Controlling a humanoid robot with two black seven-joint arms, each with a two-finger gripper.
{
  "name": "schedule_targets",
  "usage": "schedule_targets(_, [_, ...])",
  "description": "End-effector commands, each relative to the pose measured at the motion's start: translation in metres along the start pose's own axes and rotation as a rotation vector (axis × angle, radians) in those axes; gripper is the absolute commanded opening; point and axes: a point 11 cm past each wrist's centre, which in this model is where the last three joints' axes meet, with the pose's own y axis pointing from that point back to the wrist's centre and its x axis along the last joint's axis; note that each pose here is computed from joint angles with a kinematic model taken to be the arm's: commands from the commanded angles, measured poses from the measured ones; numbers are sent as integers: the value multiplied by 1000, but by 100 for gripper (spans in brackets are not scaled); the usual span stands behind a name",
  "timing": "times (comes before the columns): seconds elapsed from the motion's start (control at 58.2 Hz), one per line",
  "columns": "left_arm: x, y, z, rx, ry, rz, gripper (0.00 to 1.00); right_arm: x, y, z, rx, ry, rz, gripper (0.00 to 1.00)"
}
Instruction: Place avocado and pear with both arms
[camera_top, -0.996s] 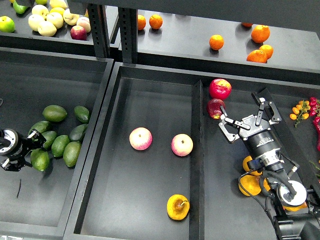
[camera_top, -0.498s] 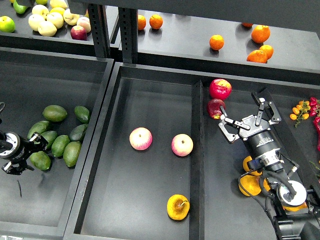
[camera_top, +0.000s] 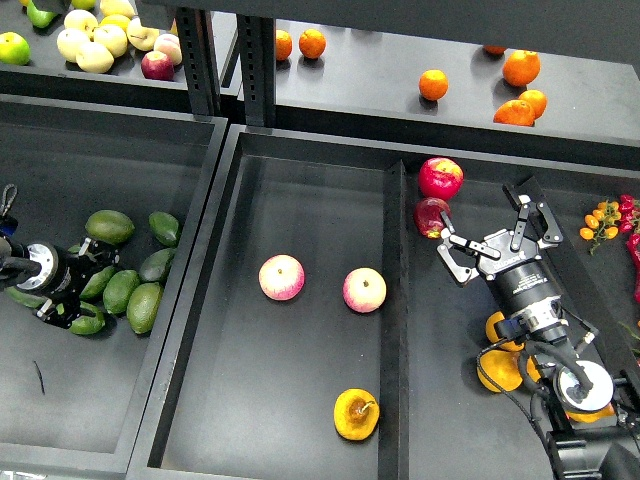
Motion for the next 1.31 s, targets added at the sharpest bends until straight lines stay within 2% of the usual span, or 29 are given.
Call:
schedule_targets(0.0, [-28,-2,16,-127,72,-120,97,0,0,0,-1,0,0,100])
schedule_targets(0.275, [-115,-16,30,-360,257,-422,97,-1,0,0,-2,0,-3,100])
schedule_targets(0.515, [-197,-20,17,-516,443,-663,97,0,0,2,-9,1,2,100])
schedule_targets(0.704, [-181,-4,11,-612,497,-639,97,0,-2,4,-19,5,-1,100])
schedule_targets(0.927, [-183,12,6,-682,541,-647,99,-5,-7,13,-57,21,-14,100])
schedule_targets(1.185, [-184,15,8,-690,573,-651,99,-42,-45,54,-323,115,-109,100])
schedule_targets(1.288, [-185,14,7,-685,572,-652,99,-47,-50,38,-475,275,-101,100])
